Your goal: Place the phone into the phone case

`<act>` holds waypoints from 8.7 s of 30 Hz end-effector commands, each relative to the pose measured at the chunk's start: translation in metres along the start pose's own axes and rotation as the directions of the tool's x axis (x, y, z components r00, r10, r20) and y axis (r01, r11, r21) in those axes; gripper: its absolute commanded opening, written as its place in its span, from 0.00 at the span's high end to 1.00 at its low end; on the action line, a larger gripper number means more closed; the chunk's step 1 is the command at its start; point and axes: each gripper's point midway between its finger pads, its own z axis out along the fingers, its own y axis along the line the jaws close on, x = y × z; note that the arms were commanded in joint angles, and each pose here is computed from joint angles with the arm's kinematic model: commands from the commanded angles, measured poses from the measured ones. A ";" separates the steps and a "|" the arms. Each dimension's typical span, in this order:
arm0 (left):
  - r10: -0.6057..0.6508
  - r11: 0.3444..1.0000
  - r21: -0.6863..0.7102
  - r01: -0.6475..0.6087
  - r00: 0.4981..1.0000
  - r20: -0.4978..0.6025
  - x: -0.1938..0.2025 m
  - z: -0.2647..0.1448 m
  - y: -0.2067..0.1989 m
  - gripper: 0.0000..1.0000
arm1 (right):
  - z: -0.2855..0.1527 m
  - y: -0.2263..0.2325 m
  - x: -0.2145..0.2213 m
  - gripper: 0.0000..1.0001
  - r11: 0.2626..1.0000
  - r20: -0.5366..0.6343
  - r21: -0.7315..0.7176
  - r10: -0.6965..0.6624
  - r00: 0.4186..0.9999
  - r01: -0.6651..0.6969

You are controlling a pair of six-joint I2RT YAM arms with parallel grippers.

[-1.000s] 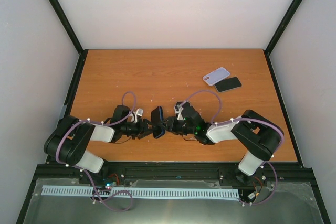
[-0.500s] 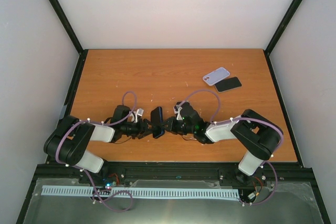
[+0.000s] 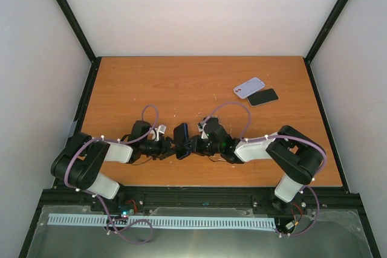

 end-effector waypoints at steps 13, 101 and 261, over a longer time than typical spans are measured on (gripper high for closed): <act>-0.007 0.998 -0.057 0.008 1.000 0.015 -0.002 -0.006 -0.001 0.45 | -0.002 0.002 0.000 0.91 0.999 0.000 0.037 -0.033 0.999 0.033; 0.449 0.716 0.448 -0.536 0.844 0.293 0.019 -0.116 -0.197 0.68 | -0.150 0.153 0.015 0.86 0.784 0.275 -0.504 -0.251 0.928 0.361; 0.524 0.814 -0.012 -0.581 0.725 0.448 -0.052 -0.128 -0.193 0.06 | -0.140 0.107 -0.018 0.97 0.939 0.272 -0.079 -0.301 0.914 0.333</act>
